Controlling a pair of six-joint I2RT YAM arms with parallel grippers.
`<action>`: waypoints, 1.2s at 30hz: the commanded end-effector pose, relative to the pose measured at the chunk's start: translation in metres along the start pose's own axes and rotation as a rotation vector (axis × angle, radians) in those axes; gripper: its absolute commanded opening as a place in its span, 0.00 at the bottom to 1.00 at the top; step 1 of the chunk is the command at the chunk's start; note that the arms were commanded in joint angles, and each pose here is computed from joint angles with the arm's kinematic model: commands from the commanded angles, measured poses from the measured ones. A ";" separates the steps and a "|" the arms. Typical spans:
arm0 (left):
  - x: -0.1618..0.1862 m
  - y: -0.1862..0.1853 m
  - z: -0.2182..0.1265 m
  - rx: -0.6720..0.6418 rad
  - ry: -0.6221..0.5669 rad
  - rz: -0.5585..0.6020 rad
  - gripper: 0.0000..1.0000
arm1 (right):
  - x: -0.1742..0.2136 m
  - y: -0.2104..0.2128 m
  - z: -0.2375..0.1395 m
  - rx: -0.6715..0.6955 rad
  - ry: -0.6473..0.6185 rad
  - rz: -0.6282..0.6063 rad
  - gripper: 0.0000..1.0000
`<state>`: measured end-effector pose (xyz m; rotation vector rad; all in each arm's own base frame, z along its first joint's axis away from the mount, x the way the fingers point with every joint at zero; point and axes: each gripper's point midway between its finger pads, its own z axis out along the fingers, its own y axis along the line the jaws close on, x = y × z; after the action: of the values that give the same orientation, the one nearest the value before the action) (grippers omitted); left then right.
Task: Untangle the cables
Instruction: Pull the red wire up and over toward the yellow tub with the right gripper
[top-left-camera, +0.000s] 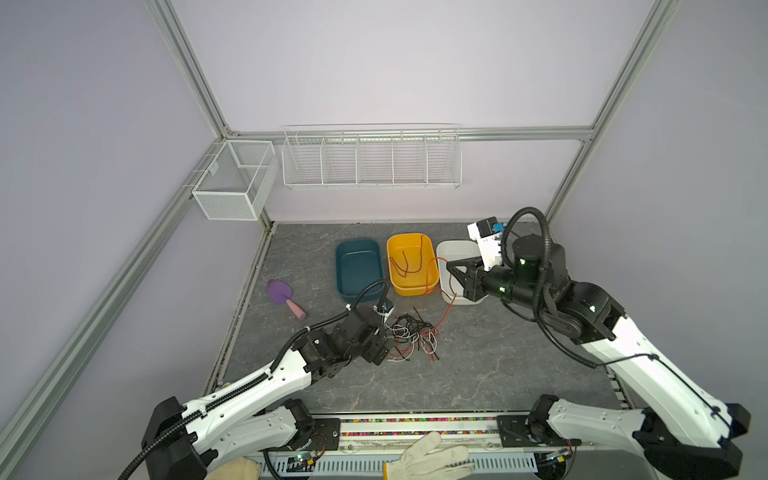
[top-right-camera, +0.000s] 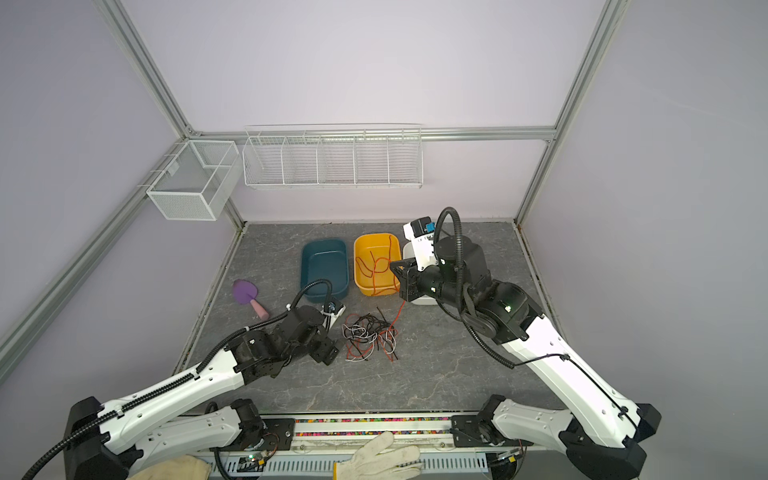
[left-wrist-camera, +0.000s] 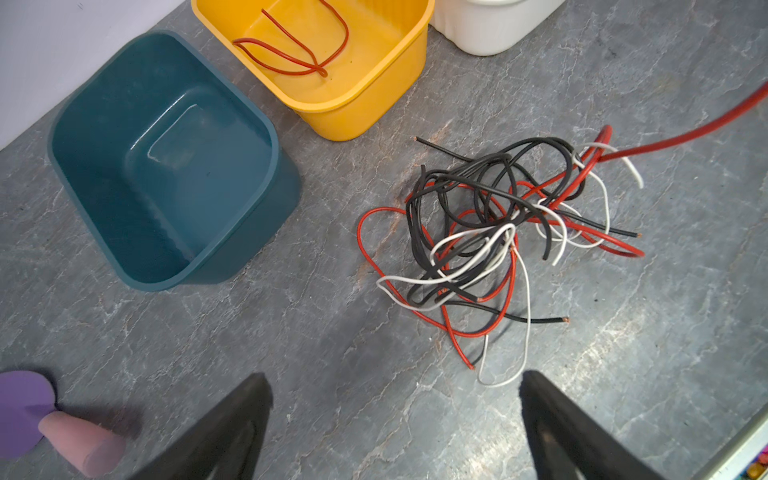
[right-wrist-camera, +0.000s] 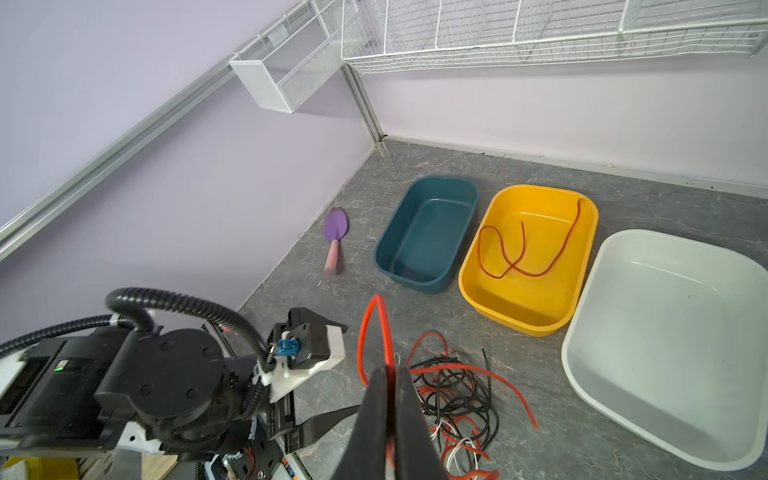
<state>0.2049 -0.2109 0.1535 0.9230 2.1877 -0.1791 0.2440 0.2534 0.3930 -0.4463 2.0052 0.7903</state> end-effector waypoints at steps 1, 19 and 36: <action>0.001 0.003 -0.003 -0.018 -0.019 0.010 0.93 | -0.020 -0.003 -0.007 0.026 -0.029 -0.014 0.06; 0.002 0.002 -0.002 -0.013 -0.015 0.016 0.93 | -0.077 0.032 -0.038 -0.090 -0.127 -0.026 0.07; -0.002 0.002 -0.009 -0.004 -0.062 0.022 0.93 | -0.059 -0.042 0.054 0.026 0.000 0.039 0.07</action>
<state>0.2039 -0.2055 0.1600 0.9110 2.1464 -0.1803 0.3183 0.2579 0.4132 -0.3805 2.0405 0.7973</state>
